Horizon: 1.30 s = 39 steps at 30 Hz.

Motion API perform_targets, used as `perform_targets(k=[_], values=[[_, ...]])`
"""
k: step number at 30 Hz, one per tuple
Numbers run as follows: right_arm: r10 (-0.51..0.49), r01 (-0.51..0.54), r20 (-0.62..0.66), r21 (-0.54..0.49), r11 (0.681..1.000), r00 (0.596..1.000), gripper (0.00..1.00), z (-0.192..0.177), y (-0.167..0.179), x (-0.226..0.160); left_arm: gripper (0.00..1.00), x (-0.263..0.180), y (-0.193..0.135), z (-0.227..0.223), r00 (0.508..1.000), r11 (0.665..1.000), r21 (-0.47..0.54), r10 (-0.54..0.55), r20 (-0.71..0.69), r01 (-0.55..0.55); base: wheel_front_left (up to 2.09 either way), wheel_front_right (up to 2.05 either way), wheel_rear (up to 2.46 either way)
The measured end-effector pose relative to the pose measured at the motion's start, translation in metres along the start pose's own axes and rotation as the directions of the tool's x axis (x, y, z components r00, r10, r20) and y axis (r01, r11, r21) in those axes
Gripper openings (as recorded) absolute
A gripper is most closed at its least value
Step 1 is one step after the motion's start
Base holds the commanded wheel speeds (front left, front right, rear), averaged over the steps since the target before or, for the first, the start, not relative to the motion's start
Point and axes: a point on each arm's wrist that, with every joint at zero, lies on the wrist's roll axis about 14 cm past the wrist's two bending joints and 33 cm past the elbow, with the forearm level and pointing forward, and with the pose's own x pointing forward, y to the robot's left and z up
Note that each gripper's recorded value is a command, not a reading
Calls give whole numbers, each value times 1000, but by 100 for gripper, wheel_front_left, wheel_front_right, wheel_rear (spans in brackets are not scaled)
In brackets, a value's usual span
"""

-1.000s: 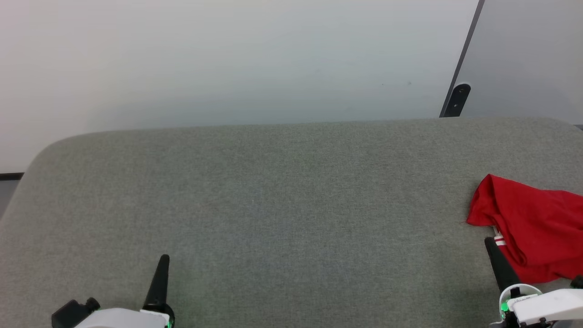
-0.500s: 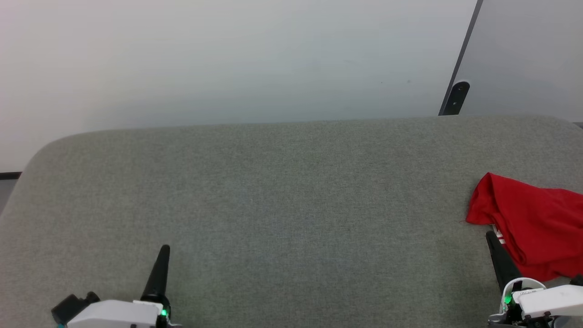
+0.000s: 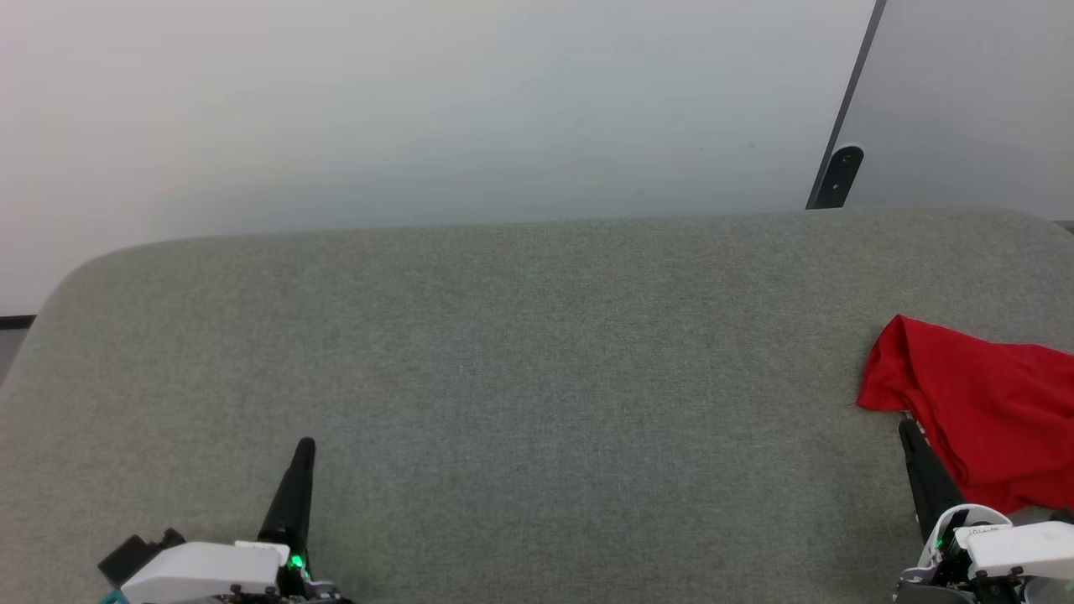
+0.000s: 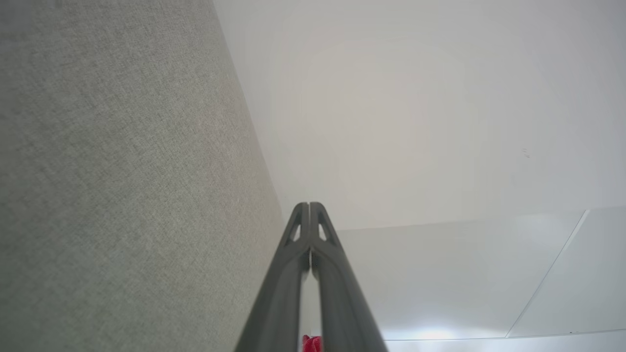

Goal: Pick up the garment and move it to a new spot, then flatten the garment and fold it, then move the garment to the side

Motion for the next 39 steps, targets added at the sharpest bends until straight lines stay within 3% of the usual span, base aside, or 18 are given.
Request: perform_targets(k=[23,39], values=[[-3,-3,38,146,989,999,0,6,-3,5,0,11,-11,-2,999,986,-162,-39,-13,36,0,0,0],[2,-8,39,147,989,999,0,6,-1,6,0,11,-11,-2,999,986,-162,-39,-13,36,0,0,0]])
